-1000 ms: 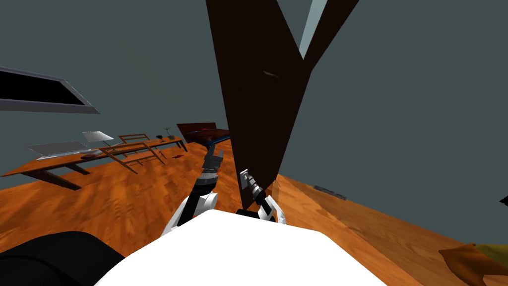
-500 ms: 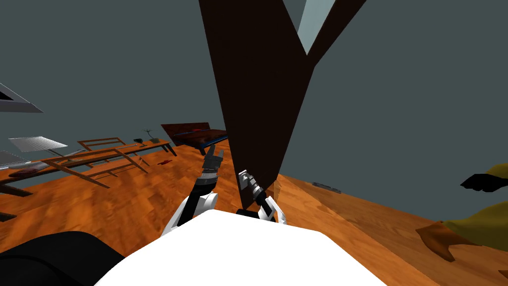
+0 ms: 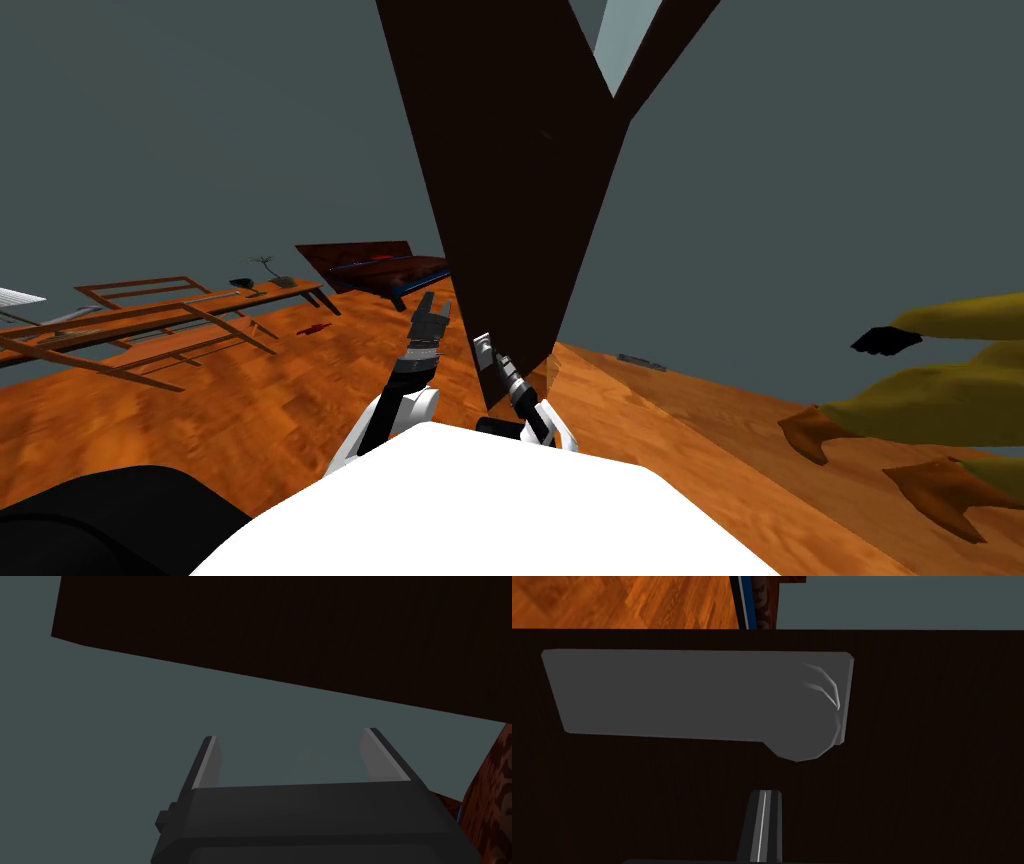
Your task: Push the door open
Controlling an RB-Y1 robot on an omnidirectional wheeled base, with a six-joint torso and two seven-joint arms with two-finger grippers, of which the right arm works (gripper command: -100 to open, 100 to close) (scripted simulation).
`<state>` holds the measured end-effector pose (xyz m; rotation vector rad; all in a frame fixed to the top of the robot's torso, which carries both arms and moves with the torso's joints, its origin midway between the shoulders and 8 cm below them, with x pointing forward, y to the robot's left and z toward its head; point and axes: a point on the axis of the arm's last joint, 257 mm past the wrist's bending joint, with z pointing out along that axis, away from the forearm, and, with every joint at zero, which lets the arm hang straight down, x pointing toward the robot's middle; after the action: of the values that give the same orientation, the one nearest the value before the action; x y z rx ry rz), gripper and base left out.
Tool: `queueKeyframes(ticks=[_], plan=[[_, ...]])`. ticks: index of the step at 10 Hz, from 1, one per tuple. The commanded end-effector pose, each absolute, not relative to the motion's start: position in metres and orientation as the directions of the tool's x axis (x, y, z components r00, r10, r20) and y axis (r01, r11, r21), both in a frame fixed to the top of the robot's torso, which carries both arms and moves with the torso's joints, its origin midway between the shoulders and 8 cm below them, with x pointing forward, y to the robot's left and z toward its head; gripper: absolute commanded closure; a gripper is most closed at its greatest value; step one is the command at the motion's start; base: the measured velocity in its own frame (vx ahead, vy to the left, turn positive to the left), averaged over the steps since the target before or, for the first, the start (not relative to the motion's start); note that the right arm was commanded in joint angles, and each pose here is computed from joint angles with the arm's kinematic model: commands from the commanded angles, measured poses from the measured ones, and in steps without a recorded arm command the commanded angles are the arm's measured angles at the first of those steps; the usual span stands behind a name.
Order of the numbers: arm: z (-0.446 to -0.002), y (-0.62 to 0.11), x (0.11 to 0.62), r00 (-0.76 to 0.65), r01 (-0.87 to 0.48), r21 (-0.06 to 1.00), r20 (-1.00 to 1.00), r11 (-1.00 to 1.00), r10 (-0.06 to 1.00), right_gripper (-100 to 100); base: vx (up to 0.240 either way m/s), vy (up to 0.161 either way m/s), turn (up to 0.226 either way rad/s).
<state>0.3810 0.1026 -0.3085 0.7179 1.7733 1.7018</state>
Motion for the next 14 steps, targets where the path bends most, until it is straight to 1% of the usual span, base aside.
queueKeyframes(ticks=[1,3,4,5,7,11,12,13,14], plan=[[-0.308,0.107,0.375,-0.696,-0.005,0.999,-0.029,0.036,0.717,-100,-0.209,-0.157,-0.084],[-0.299,0.119,0.365,-0.703,-0.001,1.0,-0.007,0.009,0.711,-100,-0.246,-0.154,-0.123],[-0.303,0.116,0.369,-0.701,-0.002,1.0,-0.014,0.018,0.713,-100,-0.093,-0.039,-0.018],[-0.311,0.11,0.368,-0.699,-0.005,0.999,-0.034,0.042,0.714,-100,0.112,0.084,0.046],[-0.312,0.11,0.368,-0.698,-0.008,0.999,-0.039,0.048,0.715,-100,0.173,0.153,0.015],[-0.297,0.129,0.372,-0.688,-0.018,1.0,-0.018,0.009,0.725,-100,0.16,0.173,0.025],[-0.303,0.125,0.371,-0.69,-0.015,1.0,-0.024,0.019,0.724,-100,0.08,0.072,-0.003],[-0.303,0.125,0.371,-0.69,-0.015,1.0,-0.024,0.019,0.724,100,-0.011,-0.007,-0.007],[-0.303,0.125,0.371,-0.69,-0.015,1.0,-0.024,0.019,0.724,100,-0.03,-0.029,0.009]])
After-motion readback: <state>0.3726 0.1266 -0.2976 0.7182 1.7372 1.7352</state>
